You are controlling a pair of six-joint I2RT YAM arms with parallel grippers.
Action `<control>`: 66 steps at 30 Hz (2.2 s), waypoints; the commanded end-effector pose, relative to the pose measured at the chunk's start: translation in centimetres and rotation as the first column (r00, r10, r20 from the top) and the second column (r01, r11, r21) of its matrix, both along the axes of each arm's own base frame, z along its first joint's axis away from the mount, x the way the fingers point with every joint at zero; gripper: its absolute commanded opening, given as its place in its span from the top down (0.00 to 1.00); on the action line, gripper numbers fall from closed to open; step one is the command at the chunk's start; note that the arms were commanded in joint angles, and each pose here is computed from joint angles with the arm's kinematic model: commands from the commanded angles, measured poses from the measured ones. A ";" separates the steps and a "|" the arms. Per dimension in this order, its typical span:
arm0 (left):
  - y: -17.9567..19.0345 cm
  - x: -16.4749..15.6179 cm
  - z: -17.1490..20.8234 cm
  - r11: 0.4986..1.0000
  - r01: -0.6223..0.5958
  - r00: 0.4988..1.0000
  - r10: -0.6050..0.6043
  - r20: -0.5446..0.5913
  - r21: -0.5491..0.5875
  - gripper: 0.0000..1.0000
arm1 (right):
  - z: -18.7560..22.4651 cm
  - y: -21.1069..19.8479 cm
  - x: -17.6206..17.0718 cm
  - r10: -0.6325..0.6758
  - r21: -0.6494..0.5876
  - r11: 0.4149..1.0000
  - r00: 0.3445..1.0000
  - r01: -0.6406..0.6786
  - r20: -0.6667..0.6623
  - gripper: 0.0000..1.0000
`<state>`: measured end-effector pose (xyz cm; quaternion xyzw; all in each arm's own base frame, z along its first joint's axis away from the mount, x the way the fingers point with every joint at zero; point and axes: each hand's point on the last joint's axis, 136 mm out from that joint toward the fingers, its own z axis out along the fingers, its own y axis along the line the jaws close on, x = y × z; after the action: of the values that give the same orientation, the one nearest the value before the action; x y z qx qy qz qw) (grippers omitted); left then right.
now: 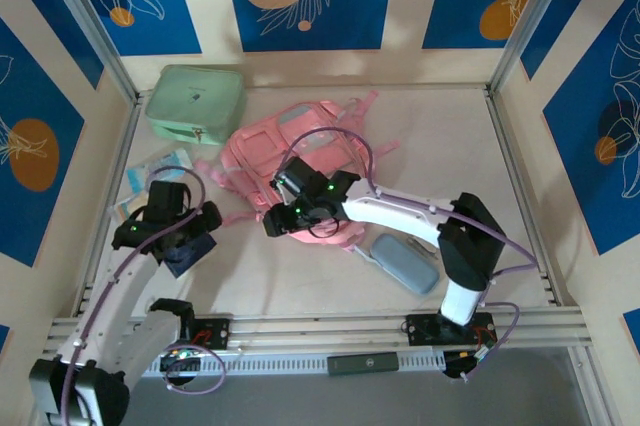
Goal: Pack the student bag
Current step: Close the student bag at the center of the table, then move the book to the middle-left of the table, then close the student bag at the middle-left of the table.
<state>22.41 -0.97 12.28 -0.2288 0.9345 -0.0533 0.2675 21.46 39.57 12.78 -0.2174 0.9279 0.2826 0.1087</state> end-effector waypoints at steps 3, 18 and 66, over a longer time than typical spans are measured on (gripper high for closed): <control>3.3 -0.5 -2.4 0.961 -0.248 0.968 0.242 -0.060 -0.127 0.01 | -0.1 4.3 0.2 0.045 0.039 0.998 0.999 -0.044 -0.025 0.48; 7.9 1.1 -8.7 0.848 -0.442 0.897 0.422 -0.132 -0.291 0.00 | -4.8 12.8 0.1 0.115 0.030 0.993 0.990 -0.113 -0.078 0.46; 3.6 0.5 -6.5 0.843 -0.306 0.946 0.322 -0.042 -0.443 0.24 | -7.2 13.1 6.2 0.029 -0.102 0.994 0.999 -0.030 -0.014 0.41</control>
<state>22.62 3.25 4.78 -0.4384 0.8451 -0.2055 0.2266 27.76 52.32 6.70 -0.2263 0.9376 0.2467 0.0938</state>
